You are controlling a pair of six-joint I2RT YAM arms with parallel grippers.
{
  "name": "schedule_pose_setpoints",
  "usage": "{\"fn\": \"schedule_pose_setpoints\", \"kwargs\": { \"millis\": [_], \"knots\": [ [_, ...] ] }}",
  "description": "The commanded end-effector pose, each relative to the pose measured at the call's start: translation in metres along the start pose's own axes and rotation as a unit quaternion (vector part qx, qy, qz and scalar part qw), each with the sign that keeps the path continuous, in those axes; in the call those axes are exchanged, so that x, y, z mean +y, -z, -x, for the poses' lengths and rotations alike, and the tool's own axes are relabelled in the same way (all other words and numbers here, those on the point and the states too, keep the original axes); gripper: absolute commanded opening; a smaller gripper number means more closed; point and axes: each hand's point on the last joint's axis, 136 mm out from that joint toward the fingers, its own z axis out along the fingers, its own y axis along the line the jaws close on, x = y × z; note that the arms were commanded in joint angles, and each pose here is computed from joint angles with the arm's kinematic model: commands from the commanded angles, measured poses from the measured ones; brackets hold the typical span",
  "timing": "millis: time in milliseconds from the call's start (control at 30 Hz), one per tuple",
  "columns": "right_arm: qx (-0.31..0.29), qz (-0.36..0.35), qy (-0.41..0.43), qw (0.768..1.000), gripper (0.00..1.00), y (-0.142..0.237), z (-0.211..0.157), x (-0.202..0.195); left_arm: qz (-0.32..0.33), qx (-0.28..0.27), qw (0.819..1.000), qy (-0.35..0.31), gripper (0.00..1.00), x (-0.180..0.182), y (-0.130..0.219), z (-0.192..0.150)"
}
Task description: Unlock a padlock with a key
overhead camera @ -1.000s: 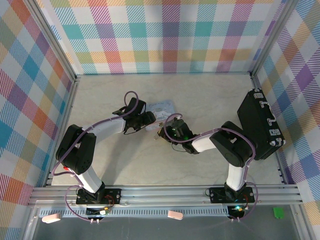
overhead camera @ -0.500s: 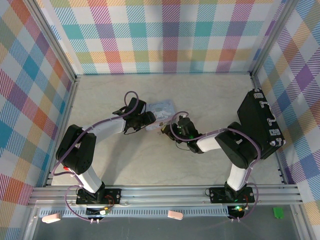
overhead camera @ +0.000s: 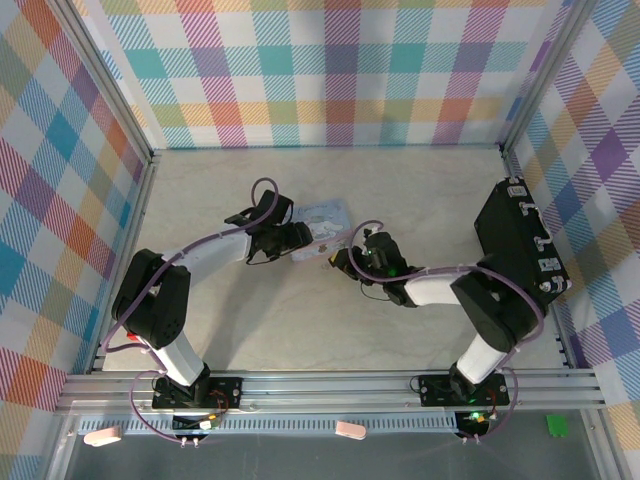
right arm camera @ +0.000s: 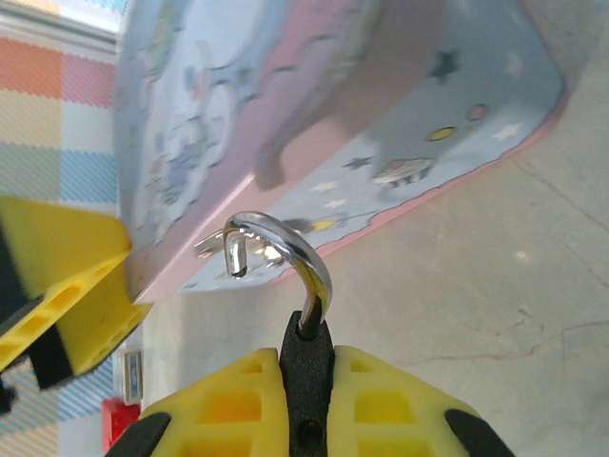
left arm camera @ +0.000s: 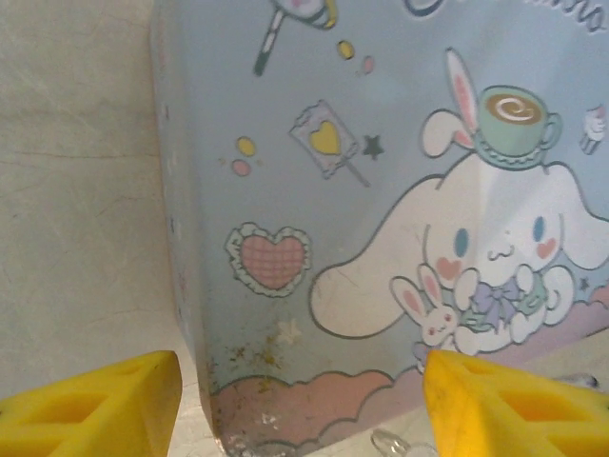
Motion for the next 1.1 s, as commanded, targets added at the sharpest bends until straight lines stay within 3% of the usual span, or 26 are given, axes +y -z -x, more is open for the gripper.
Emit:
{"fn": "schedule_pose_setpoints", "kwargs": {
  "millis": [0, 267, 533, 700, 1067],
  "knots": [
    [0.028, -0.003, 0.082, 0.996, 0.00, 0.018, -0.006, 0.008, 0.009, 0.011, 0.999, -0.048, 0.70, 0.002, 0.019, -0.007],
    [0.056, -0.058, 0.198, 0.977, 0.00, 0.060, -0.006, 0.009, 0.039, -0.065, 0.992, -0.098, 0.75, 0.030, 0.053, -0.003],
    [0.110, -0.113, 0.278, 0.947, 0.00, 0.102, -0.010, 0.004, 0.043, -0.169, 0.979, -0.102, 0.80, 0.062, 0.093, -0.007],
    [0.143, -0.143, 0.278, 0.939, 0.00, 0.121, -0.022, -0.013, 0.072, -0.187, 0.973, -0.112, 0.81, 0.084, 0.102, -0.013],
    [0.191, -0.184, 0.236, 0.935, 0.00, 0.139, -0.048, -0.047, 0.066, -0.253, 0.958, -0.114, 0.84, 0.103, 0.130, -0.018]
  ]
}}
